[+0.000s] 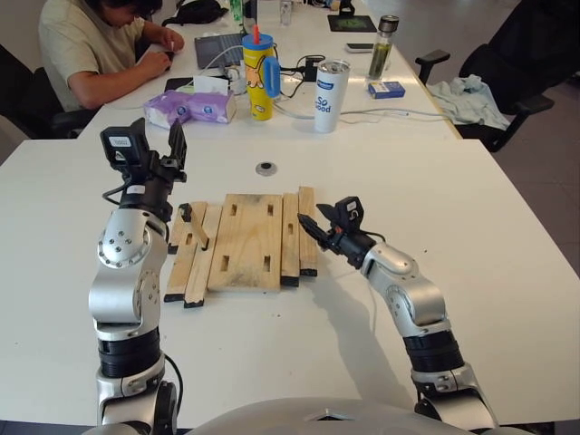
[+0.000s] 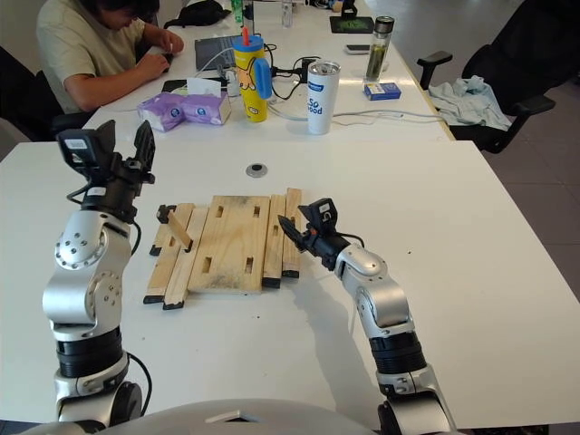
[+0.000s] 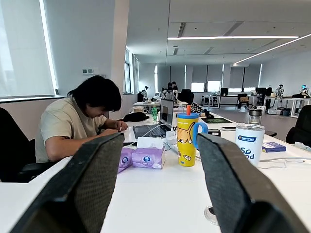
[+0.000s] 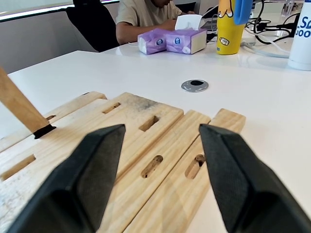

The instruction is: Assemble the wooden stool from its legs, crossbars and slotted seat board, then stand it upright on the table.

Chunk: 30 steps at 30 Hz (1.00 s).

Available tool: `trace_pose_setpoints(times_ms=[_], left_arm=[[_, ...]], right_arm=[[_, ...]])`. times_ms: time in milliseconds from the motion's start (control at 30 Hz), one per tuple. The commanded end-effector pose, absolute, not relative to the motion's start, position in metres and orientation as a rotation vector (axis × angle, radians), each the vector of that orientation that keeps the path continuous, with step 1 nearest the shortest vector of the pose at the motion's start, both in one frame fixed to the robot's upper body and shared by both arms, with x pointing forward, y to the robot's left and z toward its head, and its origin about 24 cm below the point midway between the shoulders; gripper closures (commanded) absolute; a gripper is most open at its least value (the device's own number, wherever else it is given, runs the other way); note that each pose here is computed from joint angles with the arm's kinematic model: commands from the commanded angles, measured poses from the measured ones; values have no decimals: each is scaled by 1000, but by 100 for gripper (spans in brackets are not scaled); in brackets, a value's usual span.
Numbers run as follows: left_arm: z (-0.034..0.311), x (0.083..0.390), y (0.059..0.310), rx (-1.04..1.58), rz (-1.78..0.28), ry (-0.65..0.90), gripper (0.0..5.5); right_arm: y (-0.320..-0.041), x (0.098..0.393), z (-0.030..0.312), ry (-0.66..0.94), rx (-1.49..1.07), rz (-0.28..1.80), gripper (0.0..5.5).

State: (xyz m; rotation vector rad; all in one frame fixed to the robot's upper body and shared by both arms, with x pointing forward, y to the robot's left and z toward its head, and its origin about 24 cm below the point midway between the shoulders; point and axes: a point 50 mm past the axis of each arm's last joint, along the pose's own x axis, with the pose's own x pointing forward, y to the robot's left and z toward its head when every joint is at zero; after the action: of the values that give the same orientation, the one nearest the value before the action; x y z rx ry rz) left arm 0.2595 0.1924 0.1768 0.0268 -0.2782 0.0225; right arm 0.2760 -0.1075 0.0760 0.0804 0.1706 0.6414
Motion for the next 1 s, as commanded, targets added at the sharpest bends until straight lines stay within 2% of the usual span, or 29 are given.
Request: trace_pose_setpoints(times_ms=[33, 467, 900, 1000], left_arm=[[150, 237, 189, 16, 15, -152, 272], [95, 225, 188, -1, -17, 121, 272], [94, 228, 186, -35, -49, 107, 482], [97, 230, 186, -35, -50, 95, 508]], right_arm=[[-109, 273, 75, 172, 71, 633, 268], [-106, 269, 74, 194, 74, 649, 268], [-106, 267, 72, 203, 81, 635, 268], [-107, 268, 71, 210, 94, 623, 268]])
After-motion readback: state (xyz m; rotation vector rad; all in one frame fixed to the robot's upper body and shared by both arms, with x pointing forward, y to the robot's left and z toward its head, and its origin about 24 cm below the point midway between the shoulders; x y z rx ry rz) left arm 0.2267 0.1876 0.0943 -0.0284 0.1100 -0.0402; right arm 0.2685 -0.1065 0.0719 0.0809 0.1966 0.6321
